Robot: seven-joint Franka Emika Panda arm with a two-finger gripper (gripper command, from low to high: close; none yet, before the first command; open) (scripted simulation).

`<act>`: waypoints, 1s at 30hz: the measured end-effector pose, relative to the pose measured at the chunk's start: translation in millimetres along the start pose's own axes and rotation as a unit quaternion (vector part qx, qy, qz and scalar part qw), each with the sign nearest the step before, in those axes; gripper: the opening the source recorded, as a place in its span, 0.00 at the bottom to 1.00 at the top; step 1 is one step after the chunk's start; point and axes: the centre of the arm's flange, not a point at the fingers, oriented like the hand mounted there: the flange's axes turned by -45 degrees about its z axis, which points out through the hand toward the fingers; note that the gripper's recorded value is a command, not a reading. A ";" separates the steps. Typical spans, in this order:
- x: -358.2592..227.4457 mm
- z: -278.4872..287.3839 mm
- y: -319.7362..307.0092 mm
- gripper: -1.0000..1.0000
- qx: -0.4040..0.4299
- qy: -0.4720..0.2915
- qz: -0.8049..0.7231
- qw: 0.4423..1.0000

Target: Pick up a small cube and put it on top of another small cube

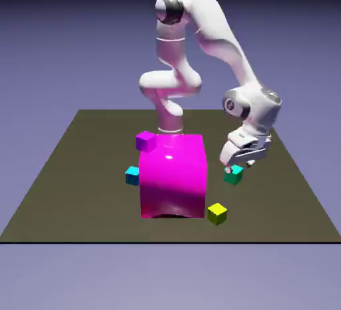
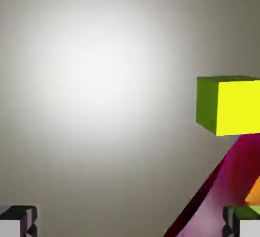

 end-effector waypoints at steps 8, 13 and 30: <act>-6.1 40.6 -100.7 0.50 -0.015 -0.151 -0.111 0.982; -12.2 73.8 -93.6 0.50 0.005 -0.184 -0.109 0.977; -15.1 92.1 -95.4 0.00 0.008 -0.187 -0.109 0.976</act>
